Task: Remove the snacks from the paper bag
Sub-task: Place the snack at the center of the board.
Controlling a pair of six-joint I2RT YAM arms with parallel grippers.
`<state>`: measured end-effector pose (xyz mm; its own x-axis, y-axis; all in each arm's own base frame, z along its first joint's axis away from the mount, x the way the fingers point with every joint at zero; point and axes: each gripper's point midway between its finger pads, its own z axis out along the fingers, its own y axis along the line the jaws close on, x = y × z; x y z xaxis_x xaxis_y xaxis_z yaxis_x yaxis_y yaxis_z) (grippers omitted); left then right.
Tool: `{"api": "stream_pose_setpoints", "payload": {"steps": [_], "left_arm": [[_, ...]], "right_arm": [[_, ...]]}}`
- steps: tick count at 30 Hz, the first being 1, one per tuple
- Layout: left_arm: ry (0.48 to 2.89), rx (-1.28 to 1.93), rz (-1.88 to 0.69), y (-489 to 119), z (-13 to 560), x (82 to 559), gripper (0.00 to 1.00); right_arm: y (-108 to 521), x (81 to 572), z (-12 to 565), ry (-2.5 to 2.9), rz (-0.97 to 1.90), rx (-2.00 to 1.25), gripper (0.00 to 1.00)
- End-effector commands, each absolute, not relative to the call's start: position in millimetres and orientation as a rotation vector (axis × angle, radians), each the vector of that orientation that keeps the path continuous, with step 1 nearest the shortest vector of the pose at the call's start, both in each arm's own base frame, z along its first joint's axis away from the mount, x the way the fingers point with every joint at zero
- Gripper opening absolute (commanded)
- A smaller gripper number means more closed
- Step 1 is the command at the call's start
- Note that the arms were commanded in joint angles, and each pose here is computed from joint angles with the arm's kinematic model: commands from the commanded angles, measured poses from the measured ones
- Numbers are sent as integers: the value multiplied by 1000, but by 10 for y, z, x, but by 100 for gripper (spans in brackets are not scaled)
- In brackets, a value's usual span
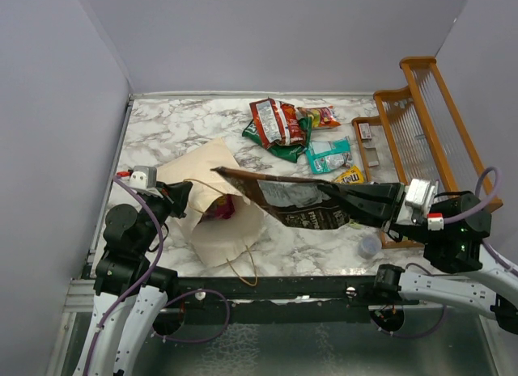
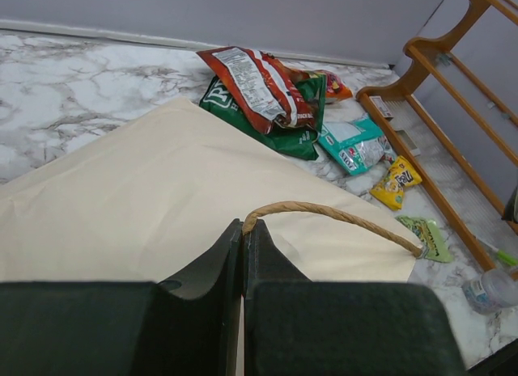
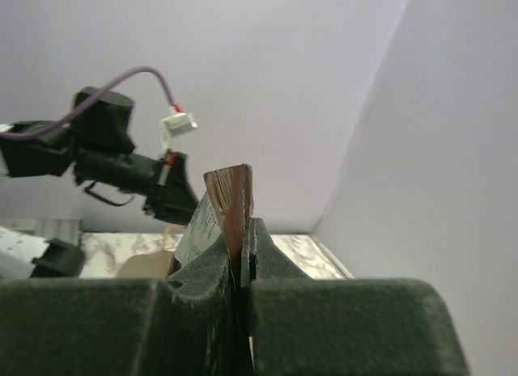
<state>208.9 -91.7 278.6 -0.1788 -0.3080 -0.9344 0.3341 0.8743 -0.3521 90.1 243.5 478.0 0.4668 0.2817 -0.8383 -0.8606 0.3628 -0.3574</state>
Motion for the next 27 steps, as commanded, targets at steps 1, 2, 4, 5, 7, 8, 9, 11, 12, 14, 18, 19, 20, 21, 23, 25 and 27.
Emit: {"api": "stream_pose_setpoints", "payload": {"steps": [1,2,4,5,7,8,9,11,12,14,18,19,20,21,23,25,27], "left_arm": [[1635,-2,-554,-872,2817,2093,0],[1634,-2,-553,-870,2819,2093,0],[1635,-2,-553,-871,2818,2095,0],[1638,-3,-552,-870,2812,2101,0],[1642,-2,-552,-873,2805,2104,0],[1644,-2,-552,-874,2803,2108,0],[1644,-3,-553,-875,2803,2109,0],[1647,-2,-552,-877,2797,2113,0],[1648,-2,-554,-879,2795,2115,0],[1651,-2,-553,-880,2790,2119,0],[1653,-5,-551,-875,2785,2121,0],[1653,-5,-549,-873,2784,2121,0],[1652,-6,-549,-873,2788,2122,0],[1653,-5,-549,-873,2784,2122,0],[1654,-3,-552,-879,2785,2122,0],[1655,0,-551,-881,2784,2122,0],[1653,1,-553,-883,2788,2120,0]], "right_arm": [[2072,1439,4925,931,650,-595,1],[1992,1580,4899,987,608,-514,1],[1832,1850,4795,1087,512,-347,1],[1780,1966,4712,1122,454,-287,1],[1741,2159,4538,1186,340,-210,1],[1753,2246,4451,1214,279,-191,1],[1775,2318,4391,1223,217,-190,1],[1933,2479,4247,1227,104,-226,1],[1995,2556,4219,1225,74,-238,1],[2144,2759,4154,1241,36,-270,1],[2283,3372,3934,1289,-40,-324,1],[2279,3535,3848,1297,-86,-338,1],[2256,3694,3792,1298,-131,-337,1],[2249,3847,3721,1304,-172,-344,1],[2208,4126,3627,1320,-215,-337,1],[2175,4348,3541,1351,-229,-352,1],[2106,4493,3574,1341,-277,-356,1]]}}
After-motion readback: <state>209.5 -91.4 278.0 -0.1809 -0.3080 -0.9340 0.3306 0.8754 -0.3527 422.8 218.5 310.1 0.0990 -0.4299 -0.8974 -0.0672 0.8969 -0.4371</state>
